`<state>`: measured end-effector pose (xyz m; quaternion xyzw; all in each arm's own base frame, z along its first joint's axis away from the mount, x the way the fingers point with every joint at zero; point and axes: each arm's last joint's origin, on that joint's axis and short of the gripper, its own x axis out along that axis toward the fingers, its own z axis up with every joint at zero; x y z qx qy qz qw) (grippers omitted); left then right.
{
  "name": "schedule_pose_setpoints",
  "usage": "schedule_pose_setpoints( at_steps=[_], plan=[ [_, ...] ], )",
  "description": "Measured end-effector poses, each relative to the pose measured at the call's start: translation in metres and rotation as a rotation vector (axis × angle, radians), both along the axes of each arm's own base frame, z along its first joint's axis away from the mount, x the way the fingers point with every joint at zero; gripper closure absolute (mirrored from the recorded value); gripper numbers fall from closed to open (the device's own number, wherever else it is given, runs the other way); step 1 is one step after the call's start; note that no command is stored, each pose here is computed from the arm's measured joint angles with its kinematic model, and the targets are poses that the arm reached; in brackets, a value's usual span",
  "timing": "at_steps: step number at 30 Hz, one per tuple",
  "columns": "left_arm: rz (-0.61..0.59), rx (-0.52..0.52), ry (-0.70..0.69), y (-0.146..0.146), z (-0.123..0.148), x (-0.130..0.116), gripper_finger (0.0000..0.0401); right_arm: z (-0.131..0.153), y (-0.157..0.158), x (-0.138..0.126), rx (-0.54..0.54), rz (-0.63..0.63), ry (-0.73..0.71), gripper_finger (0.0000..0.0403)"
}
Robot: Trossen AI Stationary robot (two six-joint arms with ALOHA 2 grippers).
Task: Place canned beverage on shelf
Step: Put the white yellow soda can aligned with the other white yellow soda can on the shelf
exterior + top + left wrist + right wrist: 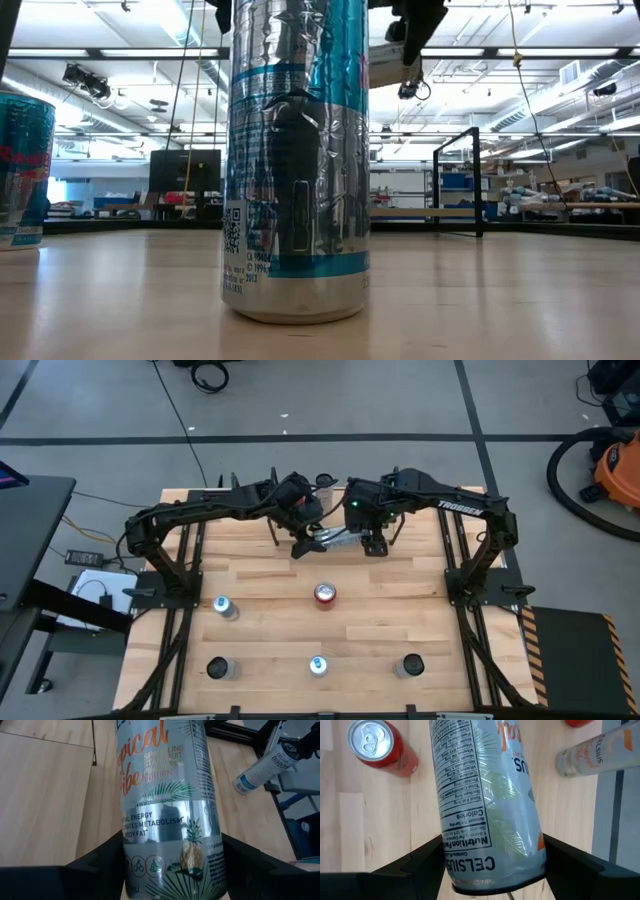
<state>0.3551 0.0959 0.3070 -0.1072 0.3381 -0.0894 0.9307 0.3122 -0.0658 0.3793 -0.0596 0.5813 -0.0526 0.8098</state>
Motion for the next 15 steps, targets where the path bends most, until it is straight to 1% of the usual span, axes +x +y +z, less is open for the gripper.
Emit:
schedule_pose_setpoints(
  at_steps=[9, 15],
  plan=[
    [0.001, 0.0, -0.004, 0.0001, -0.0002, 0.0008, 0.0143, -0.0002, 0.0007, 0.0011, 0.002, 0.006, -0.005, 0.0104],
    [-0.002, -0.005, -0.003, -0.0007, -0.0003, 0.0009, 0.0143, -0.0001, 0.0017, 0.0014, 0.032, 0.024, -0.011, 0.0104]
  ],
)
